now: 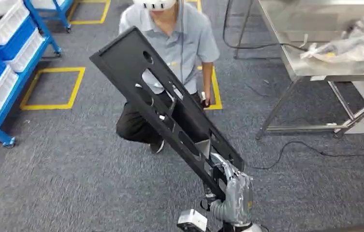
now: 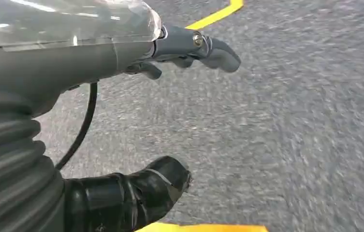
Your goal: Take the parts from the cabinet and place them on the table.
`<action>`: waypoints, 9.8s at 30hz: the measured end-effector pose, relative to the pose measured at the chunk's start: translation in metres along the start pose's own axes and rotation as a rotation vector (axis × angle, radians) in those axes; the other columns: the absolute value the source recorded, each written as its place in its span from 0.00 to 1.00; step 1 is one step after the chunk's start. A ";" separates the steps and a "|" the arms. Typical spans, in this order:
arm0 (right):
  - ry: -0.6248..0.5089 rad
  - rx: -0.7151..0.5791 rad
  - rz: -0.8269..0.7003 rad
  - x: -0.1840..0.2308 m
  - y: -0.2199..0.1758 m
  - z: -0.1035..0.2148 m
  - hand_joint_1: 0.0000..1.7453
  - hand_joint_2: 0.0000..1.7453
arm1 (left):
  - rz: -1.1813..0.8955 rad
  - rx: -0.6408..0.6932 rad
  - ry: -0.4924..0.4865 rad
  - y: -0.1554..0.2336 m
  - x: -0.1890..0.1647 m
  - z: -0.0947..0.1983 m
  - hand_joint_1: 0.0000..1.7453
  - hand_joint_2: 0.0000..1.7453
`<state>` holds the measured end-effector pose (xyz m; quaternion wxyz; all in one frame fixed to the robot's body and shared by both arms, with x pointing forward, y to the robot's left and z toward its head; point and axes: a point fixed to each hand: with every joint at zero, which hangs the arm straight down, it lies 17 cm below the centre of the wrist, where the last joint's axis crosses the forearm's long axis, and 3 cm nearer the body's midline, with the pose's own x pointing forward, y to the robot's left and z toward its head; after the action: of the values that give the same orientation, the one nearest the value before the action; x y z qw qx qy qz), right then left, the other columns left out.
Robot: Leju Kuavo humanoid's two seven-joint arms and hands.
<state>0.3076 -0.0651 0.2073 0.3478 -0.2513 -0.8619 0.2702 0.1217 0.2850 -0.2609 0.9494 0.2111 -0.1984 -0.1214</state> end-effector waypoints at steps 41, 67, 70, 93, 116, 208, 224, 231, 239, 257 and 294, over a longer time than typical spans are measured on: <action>0.037 -0.008 0.012 -0.009 -0.005 0.005 1.00 1.00 | 0.015 0.000 0.012 -0.002 -0.003 0.001 0.00 1.00; 0.044 -0.009 0.012 -0.010 -0.006 0.006 1.00 1.00 | 0.017 -0.005 0.004 -0.004 -0.002 0.002 0.00 1.00; 0.043 -0.010 0.012 -0.010 -0.006 0.006 1.00 1.00 | 0.016 -0.005 0.005 -0.004 -0.004 0.003 0.00 1.00; 0.043 -0.013 0.013 -0.010 -0.007 0.005 1.00 1.00 | 0.012 -0.007 -0.004 -0.004 0.001 0.002 0.00 1.00; 0.045 -0.011 0.014 -0.011 -0.007 0.006 1.00 1.00 | 0.007 -0.009 -0.008 -0.005 0.001 0.003 0.00 1.00; 0.029 0.009 0.065 -0.014 -0.002 0.005 1.00 1.00 | 0.014 -0.060 -0.054 -0.016 0.010 0.005 0.00 1.00; 0.042 0.020 0.067 -0.017 0.003 0.007 1.00 1.00 | 0.042 -0.083 -0.052 -0.015 0.008 0.003 0.00 1.00; 0.042 0.022 0.068 -0.017 0.004 0.007 1.00 1.00 | 0.042 -0.081 -0.051 -0.014 0.008 0.003 0.00 1.00; 0.044 0.025 0.069 -0.018 0.005 0.008 1.00 1.00 | 0.037 -0.084 -0.054 -0.016 0.008 0.004 0.00 1.00; 0.046 0.020 0.068 -0.017 0.003 0.007 1.00 1.00 | 0.028 -0.082 -0.055 -0.014 0.007 0.003 0.00 1.00; 0.020 0.008 0.076 -0.015 0.000 0.002 1.00 1.00 | 0.014 -0.094 -0.063 -0.017 0.008 0.004 0.00 1.00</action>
<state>0.3155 -0.0747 0.1996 0.3469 -0.2852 -0.8472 0.2840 0.1249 0.2664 -0.2623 0.9523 0.1611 -0.2238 -0.1307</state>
